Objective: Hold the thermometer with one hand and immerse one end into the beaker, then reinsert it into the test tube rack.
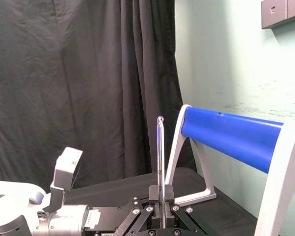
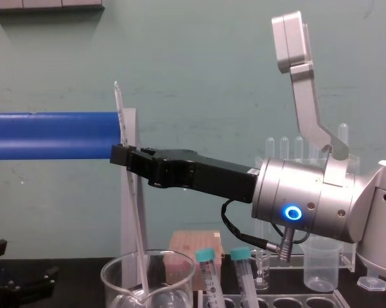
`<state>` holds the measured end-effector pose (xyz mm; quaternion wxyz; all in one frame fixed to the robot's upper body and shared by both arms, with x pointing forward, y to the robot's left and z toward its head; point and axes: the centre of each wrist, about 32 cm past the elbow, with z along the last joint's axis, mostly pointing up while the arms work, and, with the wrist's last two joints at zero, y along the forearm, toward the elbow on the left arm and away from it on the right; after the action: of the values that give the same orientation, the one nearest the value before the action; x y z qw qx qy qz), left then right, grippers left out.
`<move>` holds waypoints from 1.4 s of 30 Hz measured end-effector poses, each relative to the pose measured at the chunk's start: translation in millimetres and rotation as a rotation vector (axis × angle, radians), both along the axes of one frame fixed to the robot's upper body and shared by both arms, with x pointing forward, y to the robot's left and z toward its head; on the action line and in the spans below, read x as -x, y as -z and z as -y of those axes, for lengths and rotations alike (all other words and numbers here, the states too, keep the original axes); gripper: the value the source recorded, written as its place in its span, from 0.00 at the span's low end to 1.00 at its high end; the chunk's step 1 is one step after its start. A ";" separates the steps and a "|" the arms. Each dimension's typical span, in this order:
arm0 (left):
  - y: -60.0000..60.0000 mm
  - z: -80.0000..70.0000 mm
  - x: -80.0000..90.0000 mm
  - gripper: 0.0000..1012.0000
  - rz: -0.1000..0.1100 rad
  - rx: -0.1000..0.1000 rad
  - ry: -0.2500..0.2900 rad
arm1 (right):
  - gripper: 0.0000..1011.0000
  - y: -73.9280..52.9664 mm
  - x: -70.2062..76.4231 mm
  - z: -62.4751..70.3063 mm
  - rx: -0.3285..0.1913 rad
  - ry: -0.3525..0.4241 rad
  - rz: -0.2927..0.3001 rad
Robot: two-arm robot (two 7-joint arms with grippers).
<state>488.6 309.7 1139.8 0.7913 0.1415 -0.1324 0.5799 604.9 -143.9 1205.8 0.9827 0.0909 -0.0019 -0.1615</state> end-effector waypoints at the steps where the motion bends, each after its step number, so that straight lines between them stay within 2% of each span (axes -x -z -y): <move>1: 0.0 0.0 0.0 1.00 0.000 0.000 0.000 | 0.06 -0.1 0.0 0.0 0.000 0.000 0.000; 42: 0.0 0.0 0.0 1.00 0.000 0.000 0.000 | 0.06 -0.6 -0.5 0.0 0.000 0.010 0.000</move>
<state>488.6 309.7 1139.8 0.7913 0.1415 -0.1324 0.5799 605.4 -143.9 1206.3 0.9819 0.0910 -0.0024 -0.1663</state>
